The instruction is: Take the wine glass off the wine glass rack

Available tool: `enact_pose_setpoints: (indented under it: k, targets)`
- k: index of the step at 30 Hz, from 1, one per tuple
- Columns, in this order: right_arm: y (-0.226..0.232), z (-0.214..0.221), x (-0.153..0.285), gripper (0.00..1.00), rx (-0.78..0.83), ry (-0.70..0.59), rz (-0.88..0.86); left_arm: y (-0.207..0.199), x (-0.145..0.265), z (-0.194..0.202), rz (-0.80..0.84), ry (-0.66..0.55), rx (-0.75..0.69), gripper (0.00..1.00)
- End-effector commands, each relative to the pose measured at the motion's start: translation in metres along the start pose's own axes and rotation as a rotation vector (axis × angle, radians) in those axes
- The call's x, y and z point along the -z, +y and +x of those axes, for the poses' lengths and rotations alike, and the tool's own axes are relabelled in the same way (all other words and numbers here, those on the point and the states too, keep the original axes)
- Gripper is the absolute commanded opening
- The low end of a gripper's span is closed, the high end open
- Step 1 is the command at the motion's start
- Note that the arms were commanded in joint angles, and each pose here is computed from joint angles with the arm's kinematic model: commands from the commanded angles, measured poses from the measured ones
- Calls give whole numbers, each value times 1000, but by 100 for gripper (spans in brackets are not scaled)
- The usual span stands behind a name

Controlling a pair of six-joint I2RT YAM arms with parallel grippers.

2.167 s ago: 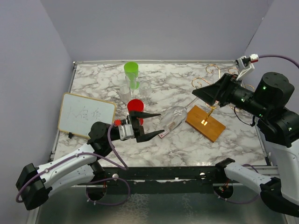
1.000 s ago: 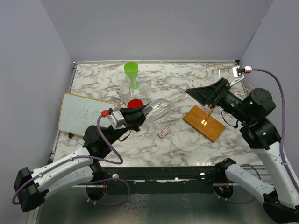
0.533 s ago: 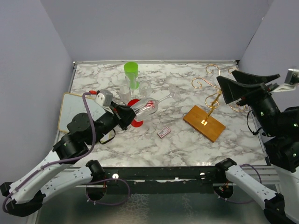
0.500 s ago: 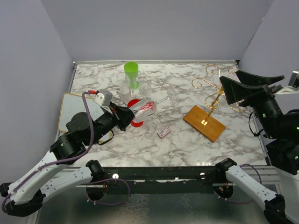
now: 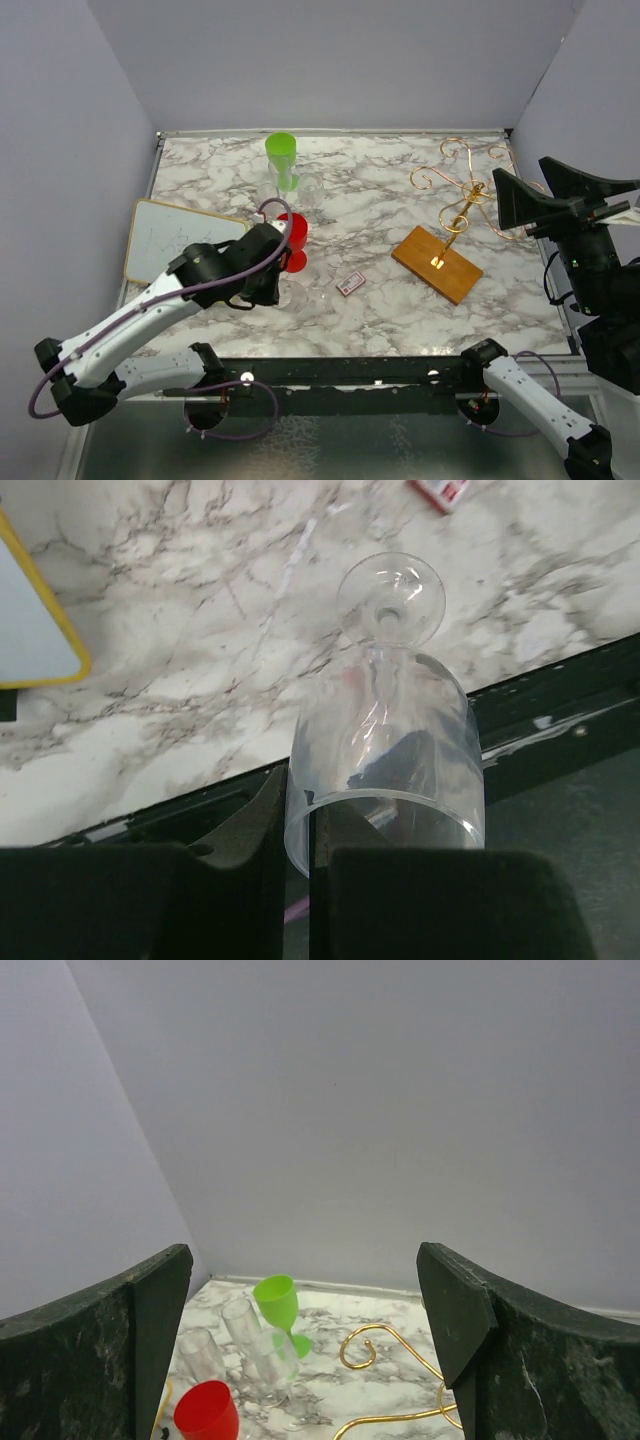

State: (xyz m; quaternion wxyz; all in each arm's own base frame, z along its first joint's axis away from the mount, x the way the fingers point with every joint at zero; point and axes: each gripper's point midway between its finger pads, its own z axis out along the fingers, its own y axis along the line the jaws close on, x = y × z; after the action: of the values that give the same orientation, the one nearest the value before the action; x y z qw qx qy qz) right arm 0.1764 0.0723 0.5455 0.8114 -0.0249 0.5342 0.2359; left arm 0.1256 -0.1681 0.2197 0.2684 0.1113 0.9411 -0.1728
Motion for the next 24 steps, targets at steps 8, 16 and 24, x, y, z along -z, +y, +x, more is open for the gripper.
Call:
enact_pose_setpoints:
  k: [8,16,24]
  targets:
    - [-12,-6,27,96,68,12,47,46,-41,-9,-259,228,-113,0]
    - [-20,-11,37,96,112,12,78,62,-70,-24,-260,274,-101,0]
    - [-20,-6,36,96,130,25,73,63,-74,-22,-263,298,-113,22]
